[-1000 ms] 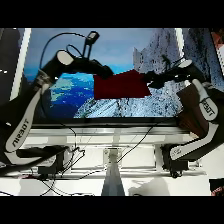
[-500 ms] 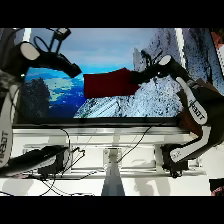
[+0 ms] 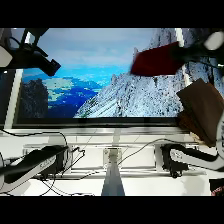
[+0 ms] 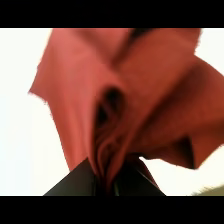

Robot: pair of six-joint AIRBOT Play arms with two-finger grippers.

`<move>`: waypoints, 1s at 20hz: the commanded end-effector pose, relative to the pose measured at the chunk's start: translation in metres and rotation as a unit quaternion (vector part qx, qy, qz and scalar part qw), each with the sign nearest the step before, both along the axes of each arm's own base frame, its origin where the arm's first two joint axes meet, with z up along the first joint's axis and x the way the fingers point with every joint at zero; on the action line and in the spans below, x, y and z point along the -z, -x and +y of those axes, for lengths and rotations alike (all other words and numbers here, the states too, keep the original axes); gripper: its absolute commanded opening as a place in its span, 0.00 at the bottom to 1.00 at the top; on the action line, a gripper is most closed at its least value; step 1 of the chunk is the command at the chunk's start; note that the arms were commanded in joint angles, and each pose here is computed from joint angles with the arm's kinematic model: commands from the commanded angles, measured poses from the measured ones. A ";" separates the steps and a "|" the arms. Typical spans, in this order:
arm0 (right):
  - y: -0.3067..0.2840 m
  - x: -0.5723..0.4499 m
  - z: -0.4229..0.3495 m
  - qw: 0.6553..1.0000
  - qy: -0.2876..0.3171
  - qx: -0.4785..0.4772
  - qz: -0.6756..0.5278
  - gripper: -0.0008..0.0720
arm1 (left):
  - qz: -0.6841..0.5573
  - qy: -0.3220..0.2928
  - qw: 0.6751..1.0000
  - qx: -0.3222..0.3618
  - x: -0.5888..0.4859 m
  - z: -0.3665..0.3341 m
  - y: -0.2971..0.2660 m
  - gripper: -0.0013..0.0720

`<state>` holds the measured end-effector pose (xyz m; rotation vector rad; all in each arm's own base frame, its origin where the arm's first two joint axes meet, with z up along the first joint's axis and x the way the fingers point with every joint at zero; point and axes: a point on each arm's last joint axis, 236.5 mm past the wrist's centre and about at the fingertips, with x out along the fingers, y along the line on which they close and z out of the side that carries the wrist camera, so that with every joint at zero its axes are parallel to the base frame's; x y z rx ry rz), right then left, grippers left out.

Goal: Fold the clothes and pants, and hang the long-sleeved shirts on hangers.

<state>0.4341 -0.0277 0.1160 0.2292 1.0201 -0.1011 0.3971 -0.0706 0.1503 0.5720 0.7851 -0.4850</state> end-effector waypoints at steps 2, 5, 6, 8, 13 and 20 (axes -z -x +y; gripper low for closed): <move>0.120 -0.052 -0.128 0.971 0.099 0.210 0.058 0.03 | -0.009 -0.008 1.000 -0.003 -0.006 0.005 0.002 0.86; 0.191 -0.070 -0.178 0.935 0.101 0.331 0.078 0.03 | -0.009 -0.008 1.000 -0.003 -0.006 0.005 0.002 0.86; 0.211 -0.071 -0.187 0.924 0.096 0.361 0.086 0.03 | -0.009 -0.008 1.000 -0.003 -0.006 0.005 0.002 0.86; 0.249 -0.071 -0.202 0.898 0.082 0.418 0.108 0.03 | -0.009 -0.008 1.000 -0.003 -0.006 0.005 0.002 0.86; 0.291 -0.069 -0.223 0.864 0.067 0.482 0.127 0.62 | -0.009 -0.008 1.000 -0.003 -0.006 0.005 0.002 0.86; 0.172 -0.075 -0.151 0.969 -0.020 0.245 0.014 0.14 | -0.009 -0.008 1.000 -0.003 -0.006 0.005 0.002 0.86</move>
